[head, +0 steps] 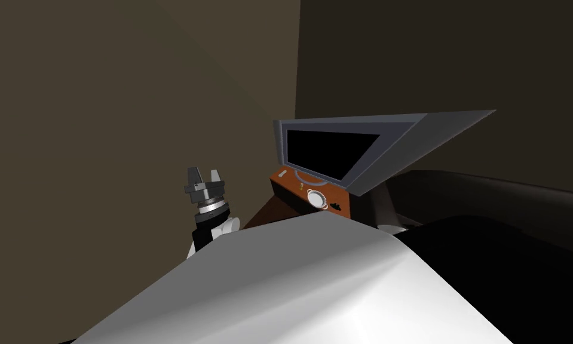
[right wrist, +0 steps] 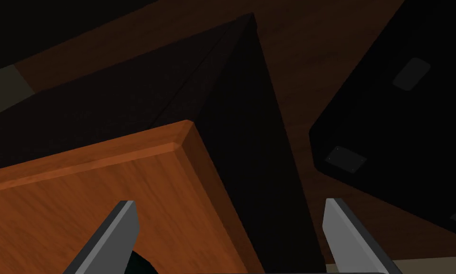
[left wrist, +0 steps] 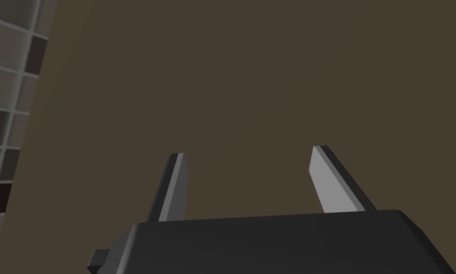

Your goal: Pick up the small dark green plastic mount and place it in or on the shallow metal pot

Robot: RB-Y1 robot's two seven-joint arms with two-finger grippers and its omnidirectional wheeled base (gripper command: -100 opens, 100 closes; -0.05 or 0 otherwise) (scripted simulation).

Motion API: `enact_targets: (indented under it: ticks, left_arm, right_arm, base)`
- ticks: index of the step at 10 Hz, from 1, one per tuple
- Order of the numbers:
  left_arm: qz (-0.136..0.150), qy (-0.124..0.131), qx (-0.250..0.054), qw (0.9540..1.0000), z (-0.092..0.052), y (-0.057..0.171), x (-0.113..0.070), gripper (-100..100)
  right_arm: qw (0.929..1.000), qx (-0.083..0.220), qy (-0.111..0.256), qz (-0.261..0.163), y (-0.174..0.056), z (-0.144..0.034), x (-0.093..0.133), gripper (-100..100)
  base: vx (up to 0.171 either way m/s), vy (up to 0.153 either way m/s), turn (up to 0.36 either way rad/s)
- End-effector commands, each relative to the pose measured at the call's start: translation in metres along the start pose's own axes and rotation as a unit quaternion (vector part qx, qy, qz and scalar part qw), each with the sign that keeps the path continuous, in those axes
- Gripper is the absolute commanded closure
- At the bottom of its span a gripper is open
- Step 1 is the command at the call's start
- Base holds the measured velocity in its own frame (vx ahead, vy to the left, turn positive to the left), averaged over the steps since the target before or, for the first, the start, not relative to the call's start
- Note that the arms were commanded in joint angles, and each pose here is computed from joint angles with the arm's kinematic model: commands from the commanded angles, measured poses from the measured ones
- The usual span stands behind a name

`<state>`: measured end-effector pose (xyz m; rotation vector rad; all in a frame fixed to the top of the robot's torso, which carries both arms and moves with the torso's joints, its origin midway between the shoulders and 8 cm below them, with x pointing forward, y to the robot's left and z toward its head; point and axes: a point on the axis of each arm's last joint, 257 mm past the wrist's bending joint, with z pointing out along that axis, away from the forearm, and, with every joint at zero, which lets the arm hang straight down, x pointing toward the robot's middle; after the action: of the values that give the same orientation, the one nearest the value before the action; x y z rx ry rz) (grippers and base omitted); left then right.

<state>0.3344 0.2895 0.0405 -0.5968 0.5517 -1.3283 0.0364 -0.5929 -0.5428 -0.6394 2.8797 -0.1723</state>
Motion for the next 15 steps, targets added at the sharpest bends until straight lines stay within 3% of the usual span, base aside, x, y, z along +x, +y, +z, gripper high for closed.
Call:
enact_targets:
  ticks: [1, 8, 14, 15]
  left_arm:
    - [0.000, 0.000, 0.000, 1.0000, 0.000, 0.000, 0.000, 0]
    - [0.000, 0.000, 0.000, 1.0000, 0.000, 0.000, 0.000, 0]
    - [0.000, 0.000, 0.000, 1.0000, 0.000, 0.000, 0.000, 0]
    - [0.000, 0.000, 0.000, 1.0000, 0.000, 0.000, 0.000, 0]
  right_arm:
    - [0.9999, 0.008, 0.011, -0.006, -0.010, 0.000, 0.007, -100]
    - [0.9971, 0.037, 0.059, -0.031, -0.043, -0.008, 0.039, -100]
    - [0.9960, 0.033, 0.070, -0.045, -0.041, -0.003, 0.043, -100]
    - [0.9960, 0.032, 0.070, -0.045, -0.040, -0.002, 0.043, 0]
  base:
    - [0.080, -0.003, 0.111]
    - [0.054, 0.003, 0.148]
    - [0.079, 0.011, 0.165]
    - [0.010, 0.001, -0.004]
